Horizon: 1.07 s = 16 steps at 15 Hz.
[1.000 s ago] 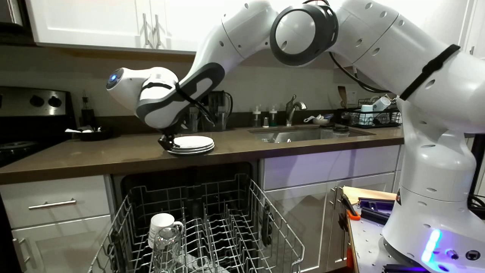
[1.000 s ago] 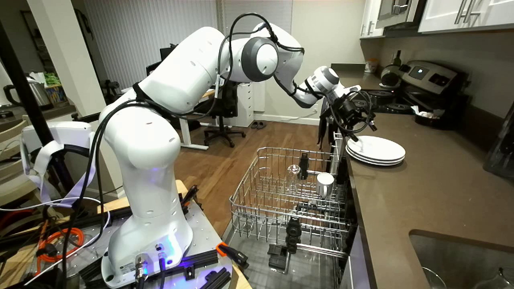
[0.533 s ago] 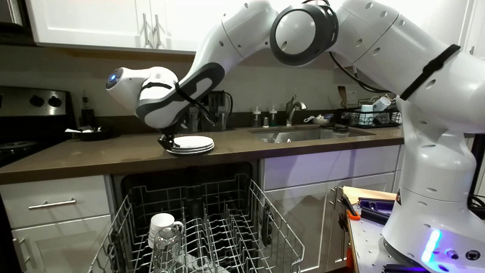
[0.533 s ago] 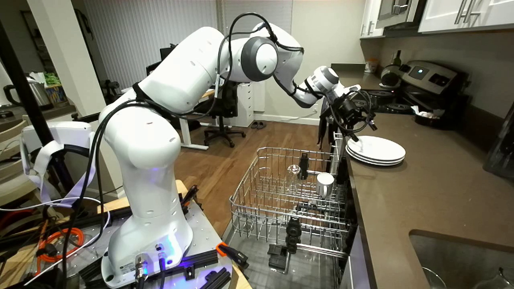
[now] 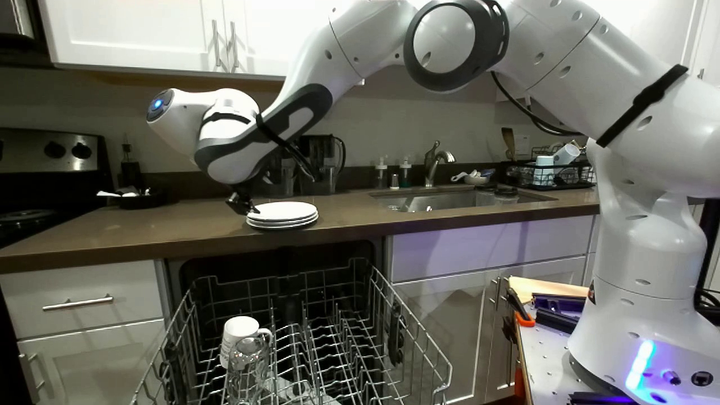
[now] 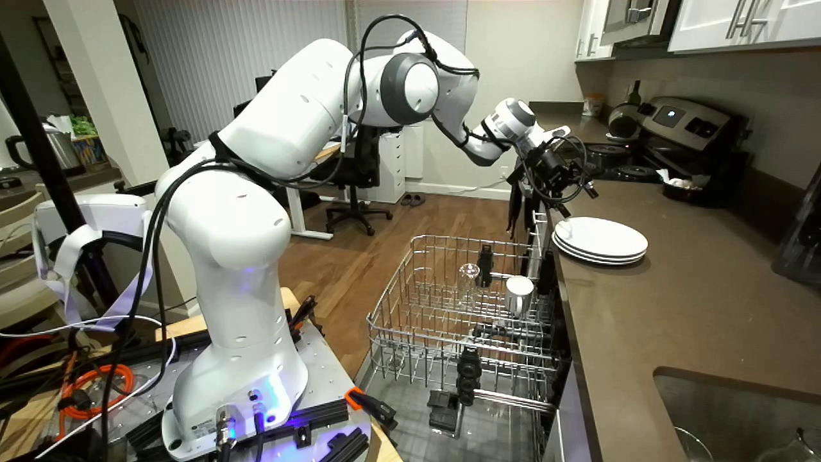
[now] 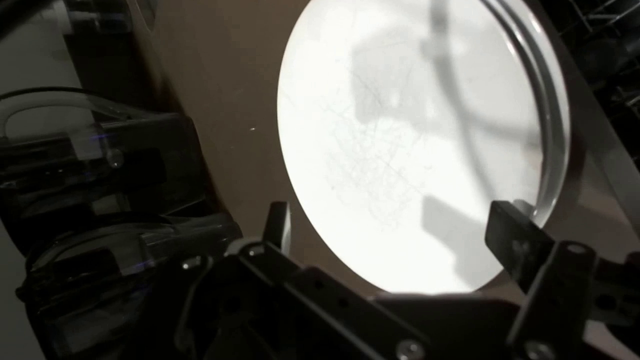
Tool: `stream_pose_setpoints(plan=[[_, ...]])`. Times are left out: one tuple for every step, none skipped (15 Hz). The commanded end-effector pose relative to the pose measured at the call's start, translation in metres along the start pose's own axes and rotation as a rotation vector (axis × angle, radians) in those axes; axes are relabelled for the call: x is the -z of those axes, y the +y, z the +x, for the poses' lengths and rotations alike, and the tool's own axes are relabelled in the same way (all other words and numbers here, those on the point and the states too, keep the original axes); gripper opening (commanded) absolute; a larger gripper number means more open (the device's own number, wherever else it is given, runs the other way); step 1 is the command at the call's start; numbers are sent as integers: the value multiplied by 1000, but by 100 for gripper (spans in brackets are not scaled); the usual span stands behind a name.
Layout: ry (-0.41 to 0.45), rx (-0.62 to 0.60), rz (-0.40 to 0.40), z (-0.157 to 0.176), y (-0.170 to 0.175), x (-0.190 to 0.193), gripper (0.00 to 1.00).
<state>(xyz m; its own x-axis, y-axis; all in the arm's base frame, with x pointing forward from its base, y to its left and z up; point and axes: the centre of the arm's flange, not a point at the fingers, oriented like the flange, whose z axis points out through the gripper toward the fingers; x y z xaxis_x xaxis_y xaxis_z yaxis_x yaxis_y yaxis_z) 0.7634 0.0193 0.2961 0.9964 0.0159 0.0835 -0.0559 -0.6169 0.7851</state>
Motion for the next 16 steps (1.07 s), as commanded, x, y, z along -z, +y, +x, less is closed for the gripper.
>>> stream_pose_setpoints(plan=[[5,-14,-3,-17,1,11,100],[4,-9,0,-17,-2,12,100],[1,-1,4,-17,-6,12,100],[-2,6,8,-18,-10,11,100],[-6,11,9,-18,-13,10,100],[-12,18,10,-19,-16,8,100],[-16,22,10,-19,-19,6,100],[-20,26,8,-19,-21,5,100],[-23,30,8,-20,-22,4,100],[-26,32,8,-21,-23,3,100],[-27,32,6,-21,-24,2,100],[-26,34,4,-21,-25,1,100],[-26,35,1,-21,-26,-1,100],[-28,37,0,-21,-26,-2,85],[-27,38,0,-21,-27,-3,75],[-29,39,-1,-21,-28,-4,70]])
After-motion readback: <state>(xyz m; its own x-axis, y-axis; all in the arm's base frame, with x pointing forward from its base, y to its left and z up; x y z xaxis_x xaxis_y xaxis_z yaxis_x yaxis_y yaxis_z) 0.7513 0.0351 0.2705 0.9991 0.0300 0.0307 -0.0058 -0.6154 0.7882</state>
